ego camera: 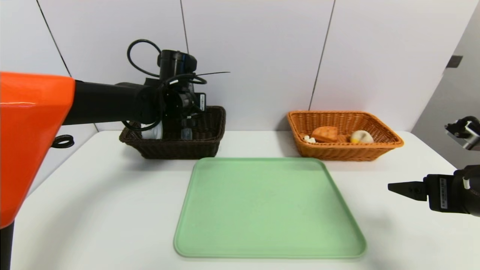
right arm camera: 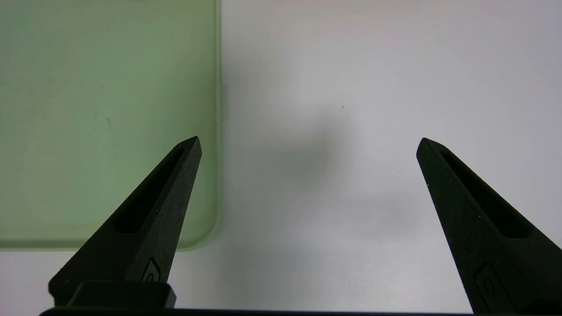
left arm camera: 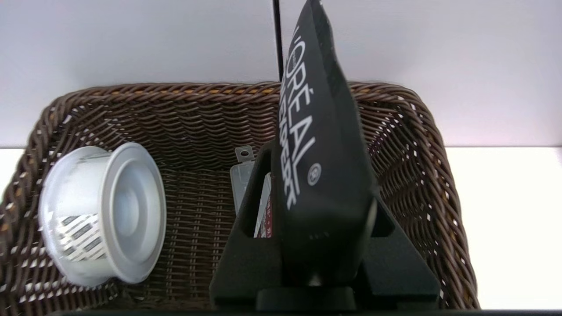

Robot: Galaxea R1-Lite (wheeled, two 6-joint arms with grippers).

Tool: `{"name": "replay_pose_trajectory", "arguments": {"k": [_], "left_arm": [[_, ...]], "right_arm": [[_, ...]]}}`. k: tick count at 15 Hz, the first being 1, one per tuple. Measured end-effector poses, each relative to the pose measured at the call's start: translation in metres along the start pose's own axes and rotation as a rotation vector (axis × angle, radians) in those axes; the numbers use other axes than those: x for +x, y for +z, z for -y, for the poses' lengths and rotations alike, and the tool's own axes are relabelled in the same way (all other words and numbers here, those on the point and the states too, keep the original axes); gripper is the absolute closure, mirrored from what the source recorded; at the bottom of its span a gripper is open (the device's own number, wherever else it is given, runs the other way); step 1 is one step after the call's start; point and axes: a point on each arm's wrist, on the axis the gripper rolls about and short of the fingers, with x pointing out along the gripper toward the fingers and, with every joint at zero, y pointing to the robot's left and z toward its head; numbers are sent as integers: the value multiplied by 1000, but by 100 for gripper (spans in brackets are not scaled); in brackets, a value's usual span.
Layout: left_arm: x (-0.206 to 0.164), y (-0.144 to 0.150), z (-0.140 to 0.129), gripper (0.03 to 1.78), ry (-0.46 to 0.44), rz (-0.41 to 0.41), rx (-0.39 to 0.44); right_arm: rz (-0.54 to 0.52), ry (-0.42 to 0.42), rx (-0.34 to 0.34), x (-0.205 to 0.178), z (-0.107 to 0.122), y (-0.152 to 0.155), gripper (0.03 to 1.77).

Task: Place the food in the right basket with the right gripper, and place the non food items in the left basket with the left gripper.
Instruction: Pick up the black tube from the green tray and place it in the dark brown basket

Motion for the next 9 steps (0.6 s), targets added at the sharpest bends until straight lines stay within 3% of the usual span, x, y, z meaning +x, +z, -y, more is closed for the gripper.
{"name": "replay_pose_trajectory", "arguments": {"k": [9], "left_arm": [[32, -29, 7, 143, 7, -21, -15]], "right_arm": [[-8, -5, -1, 3, 0, 2, 10]]}}
